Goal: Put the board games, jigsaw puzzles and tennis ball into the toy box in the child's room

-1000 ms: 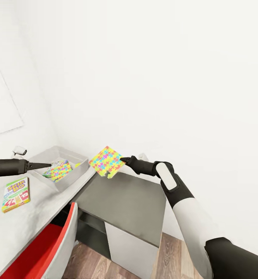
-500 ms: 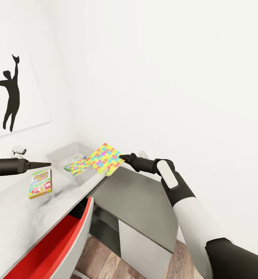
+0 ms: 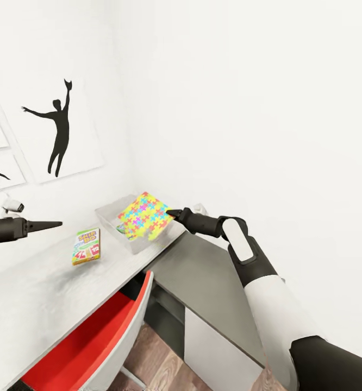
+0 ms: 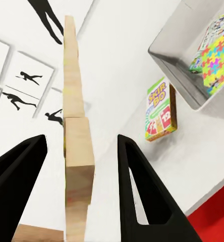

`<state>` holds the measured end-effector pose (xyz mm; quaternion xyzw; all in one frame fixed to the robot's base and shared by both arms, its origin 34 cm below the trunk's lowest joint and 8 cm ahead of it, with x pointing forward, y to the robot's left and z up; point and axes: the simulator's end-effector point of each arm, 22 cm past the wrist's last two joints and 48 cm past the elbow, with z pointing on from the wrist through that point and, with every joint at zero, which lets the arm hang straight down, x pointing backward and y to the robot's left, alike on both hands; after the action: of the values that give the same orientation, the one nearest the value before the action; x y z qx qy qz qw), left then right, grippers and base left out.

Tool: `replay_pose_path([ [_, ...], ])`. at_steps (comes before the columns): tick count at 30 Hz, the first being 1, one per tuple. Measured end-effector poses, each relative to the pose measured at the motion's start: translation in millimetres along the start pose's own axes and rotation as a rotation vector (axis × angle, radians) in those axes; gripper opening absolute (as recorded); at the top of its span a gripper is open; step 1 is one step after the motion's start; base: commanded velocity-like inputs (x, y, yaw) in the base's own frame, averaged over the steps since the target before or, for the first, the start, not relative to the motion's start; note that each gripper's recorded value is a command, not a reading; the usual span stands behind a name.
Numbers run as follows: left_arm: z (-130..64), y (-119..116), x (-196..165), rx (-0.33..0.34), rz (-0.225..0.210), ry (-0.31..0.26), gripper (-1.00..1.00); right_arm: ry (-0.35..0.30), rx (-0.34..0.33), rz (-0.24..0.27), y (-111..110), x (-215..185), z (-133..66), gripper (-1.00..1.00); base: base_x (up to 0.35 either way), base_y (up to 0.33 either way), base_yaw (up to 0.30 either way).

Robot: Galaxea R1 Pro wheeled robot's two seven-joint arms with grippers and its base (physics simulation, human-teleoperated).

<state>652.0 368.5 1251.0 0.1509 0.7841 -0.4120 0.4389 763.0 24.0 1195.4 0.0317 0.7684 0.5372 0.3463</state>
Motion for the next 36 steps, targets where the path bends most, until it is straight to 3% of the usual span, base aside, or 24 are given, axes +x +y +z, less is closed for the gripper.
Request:
replay_pose_path([
  [11, -3.5, 0.0, -3.3, -0.001, 0.001, -0.015, 1.00, -0.010, -0.008, -0.011, 5.4, -4.2, -2.0, -1.00, 0.097, 0.000, 0.248],
  [36, -3.3, 0.3, -3.2, -0.001, -0.001, -0.016, 1.00, -0.034, -0.006, -0.007, 3.7, -10.5, -3.9, -1.00, 0.085, -0.013, 0.009],
])
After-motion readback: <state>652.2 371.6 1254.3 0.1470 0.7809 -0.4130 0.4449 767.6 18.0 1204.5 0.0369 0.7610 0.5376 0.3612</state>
